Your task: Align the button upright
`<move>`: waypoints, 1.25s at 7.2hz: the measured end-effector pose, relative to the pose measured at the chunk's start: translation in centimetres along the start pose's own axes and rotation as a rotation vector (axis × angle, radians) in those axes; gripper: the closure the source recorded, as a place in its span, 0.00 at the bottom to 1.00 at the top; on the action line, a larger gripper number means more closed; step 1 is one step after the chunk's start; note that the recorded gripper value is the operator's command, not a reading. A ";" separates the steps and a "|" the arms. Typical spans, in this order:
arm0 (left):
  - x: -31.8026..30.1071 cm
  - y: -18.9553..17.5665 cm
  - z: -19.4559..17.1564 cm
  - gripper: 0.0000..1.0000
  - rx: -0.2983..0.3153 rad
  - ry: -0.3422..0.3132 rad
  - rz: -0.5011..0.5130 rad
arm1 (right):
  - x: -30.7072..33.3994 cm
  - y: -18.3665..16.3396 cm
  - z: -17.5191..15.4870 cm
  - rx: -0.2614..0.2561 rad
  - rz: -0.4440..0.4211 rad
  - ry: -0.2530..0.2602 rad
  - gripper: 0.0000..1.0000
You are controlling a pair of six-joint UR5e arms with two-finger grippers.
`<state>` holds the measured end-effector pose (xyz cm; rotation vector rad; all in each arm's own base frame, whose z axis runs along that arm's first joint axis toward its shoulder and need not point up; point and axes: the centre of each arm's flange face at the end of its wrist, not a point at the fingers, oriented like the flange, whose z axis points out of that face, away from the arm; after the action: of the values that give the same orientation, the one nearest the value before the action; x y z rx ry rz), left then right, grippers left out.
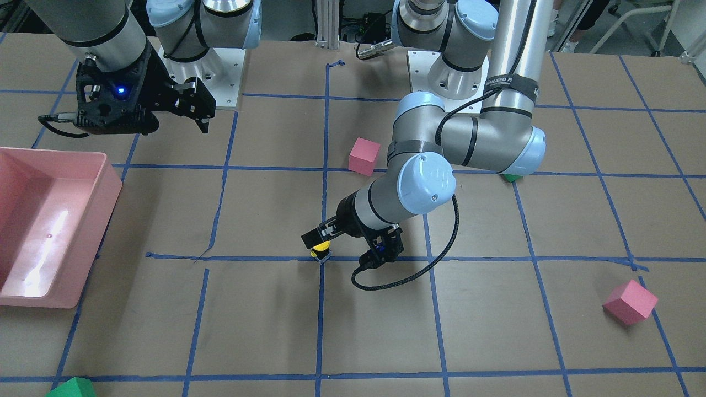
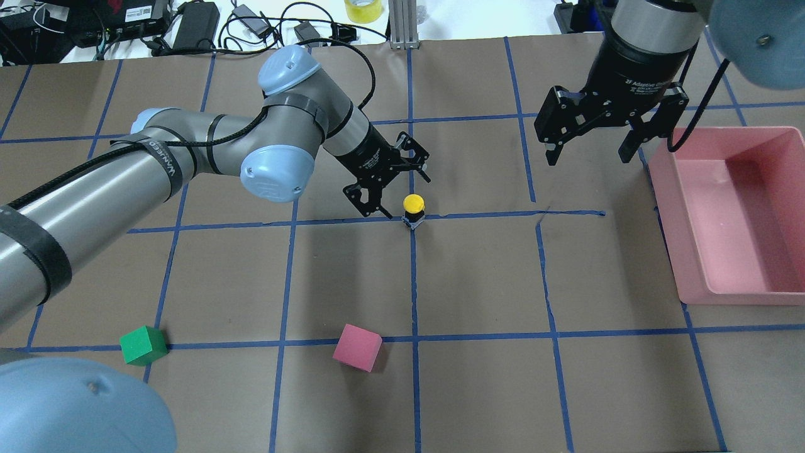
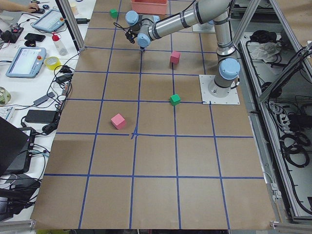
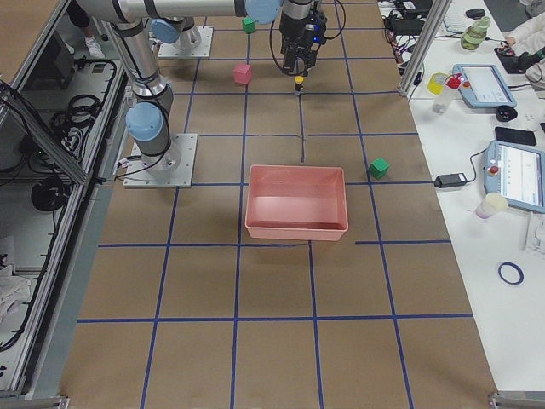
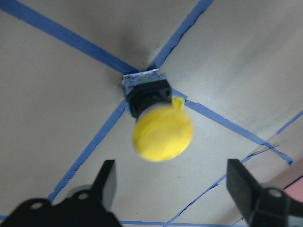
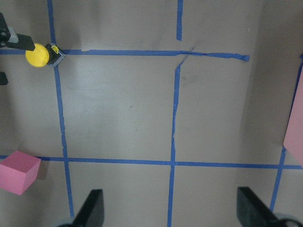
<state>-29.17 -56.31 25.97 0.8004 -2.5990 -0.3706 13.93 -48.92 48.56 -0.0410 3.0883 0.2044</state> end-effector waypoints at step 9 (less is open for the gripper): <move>-6.3 11.1 -25.9 0.00 0.256 -0.446 0.708 | 0.0 0.0 0.4 -0.009 0.000 0.001 0.00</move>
<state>-18.30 -47.19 51.10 -0.2009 -3.1589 0.0026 13.92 -48.83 48.15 -0.0409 3.0885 0.2182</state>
